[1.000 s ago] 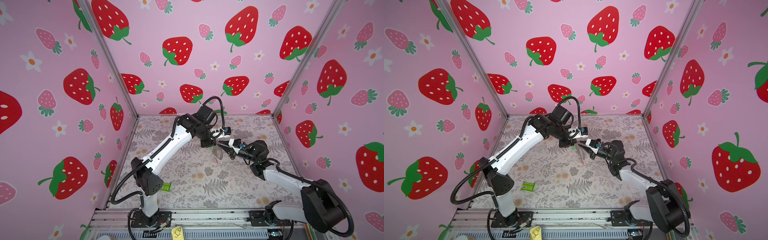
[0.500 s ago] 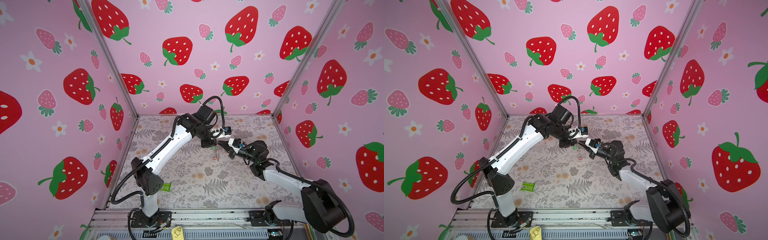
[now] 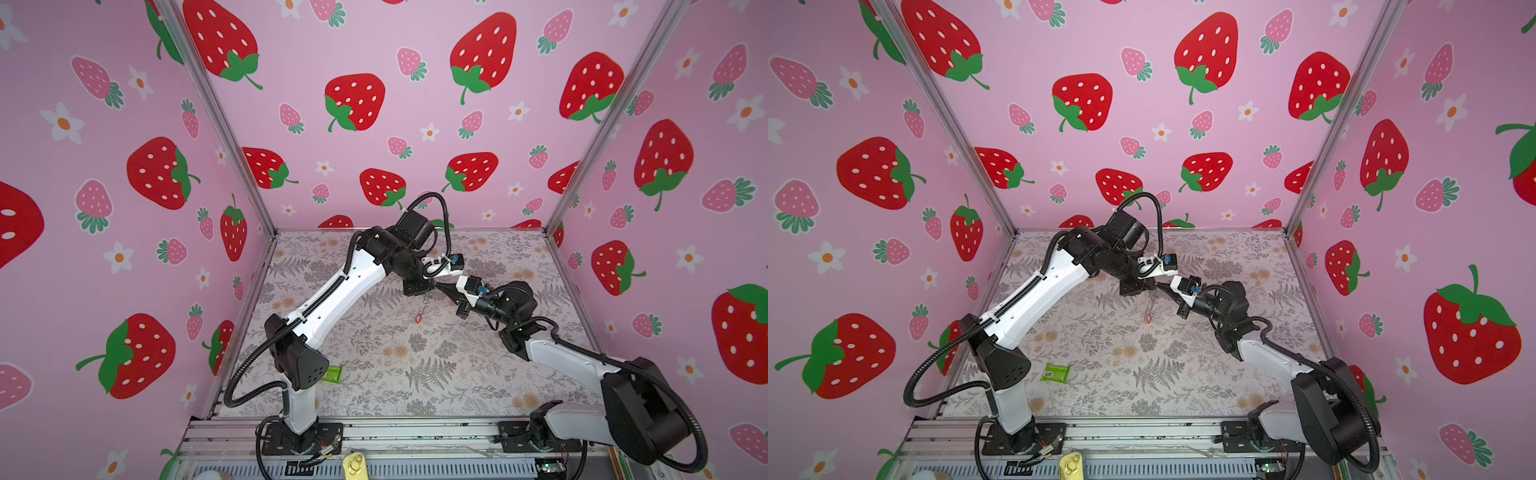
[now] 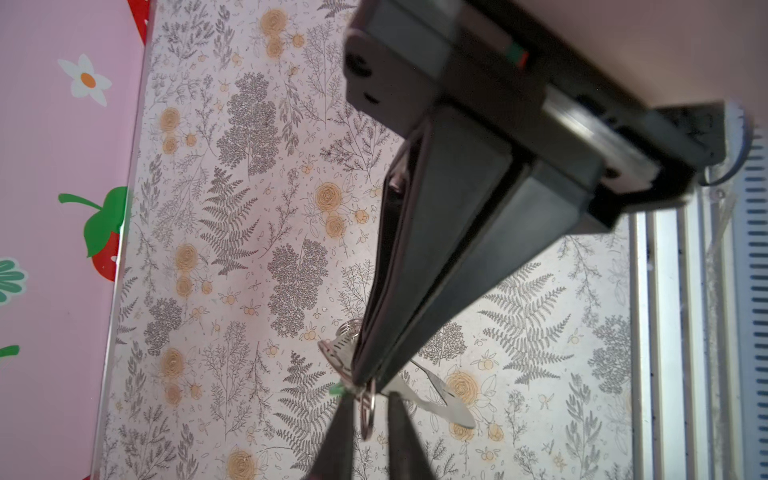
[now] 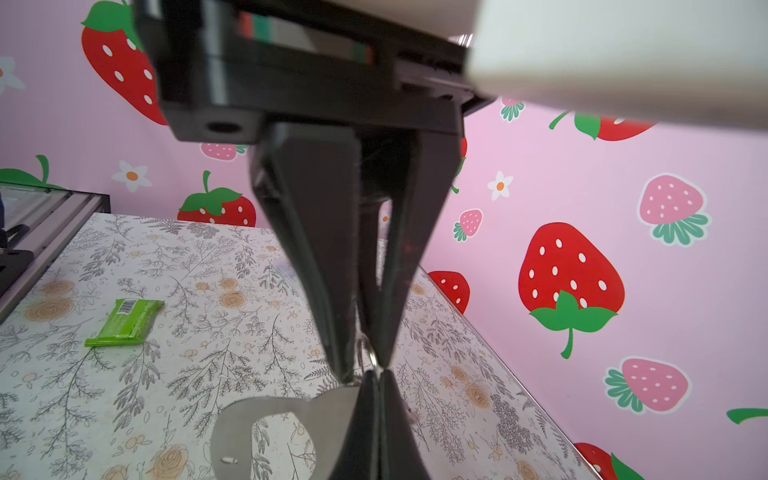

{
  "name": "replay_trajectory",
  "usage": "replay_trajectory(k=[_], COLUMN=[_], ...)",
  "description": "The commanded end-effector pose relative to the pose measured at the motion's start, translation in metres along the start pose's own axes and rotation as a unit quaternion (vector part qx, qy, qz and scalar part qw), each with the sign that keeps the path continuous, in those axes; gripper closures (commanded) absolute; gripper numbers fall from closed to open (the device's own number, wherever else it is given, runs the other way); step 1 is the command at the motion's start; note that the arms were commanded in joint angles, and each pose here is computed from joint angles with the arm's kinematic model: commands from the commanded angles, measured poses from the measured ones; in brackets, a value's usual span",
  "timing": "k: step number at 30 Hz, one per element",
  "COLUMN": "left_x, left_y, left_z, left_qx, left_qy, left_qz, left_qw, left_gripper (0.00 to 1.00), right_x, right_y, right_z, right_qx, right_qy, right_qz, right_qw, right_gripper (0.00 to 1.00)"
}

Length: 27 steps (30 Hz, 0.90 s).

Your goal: Put the keys on the keyring

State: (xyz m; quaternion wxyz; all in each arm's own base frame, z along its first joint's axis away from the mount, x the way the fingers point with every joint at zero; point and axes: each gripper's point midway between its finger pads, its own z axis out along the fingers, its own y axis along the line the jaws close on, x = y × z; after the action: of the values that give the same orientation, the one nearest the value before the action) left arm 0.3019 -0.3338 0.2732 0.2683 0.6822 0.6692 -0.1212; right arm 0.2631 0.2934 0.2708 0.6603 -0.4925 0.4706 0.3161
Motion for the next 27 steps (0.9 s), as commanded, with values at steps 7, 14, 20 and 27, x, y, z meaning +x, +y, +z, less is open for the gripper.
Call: replay_trajectory(k=[7,14,20,27], left_x=[0.015,0.023,0.016,0.008], left_y=[0.024,0.017,0.017,-0.002], left_z=[-0.029,-0.025,-0.021,-0.021], left_qx=[-0.045,-0.028,-0.015,0.027], left_qy=[-0.126,-0.245,-0.282,-0.326], left_qz=[-0.078,-0.107,-0.111,-0.091], left_qw=[0.988,0.963,0.953,0.941], left_gripper=[0.58,0.56,0.53,0.57], right_x=[-0.031,-0.05,-0.058,-0.063], right_y=[-0.004,-0.004,-0.008,-0.016], right_z=[-0.004,-0.005,-0.001,0.001], right_qx=[0.003,-0.017,-0.029,-0.014], right_qy=[-0.081,-0.14,-0.161,-0.176], right_qz=[0.028,0.056,0.071,0.081], right_qw=[0.996,0.988,0.984,0.981], right_gripper=[1.0,1.0,1.0,1.0])
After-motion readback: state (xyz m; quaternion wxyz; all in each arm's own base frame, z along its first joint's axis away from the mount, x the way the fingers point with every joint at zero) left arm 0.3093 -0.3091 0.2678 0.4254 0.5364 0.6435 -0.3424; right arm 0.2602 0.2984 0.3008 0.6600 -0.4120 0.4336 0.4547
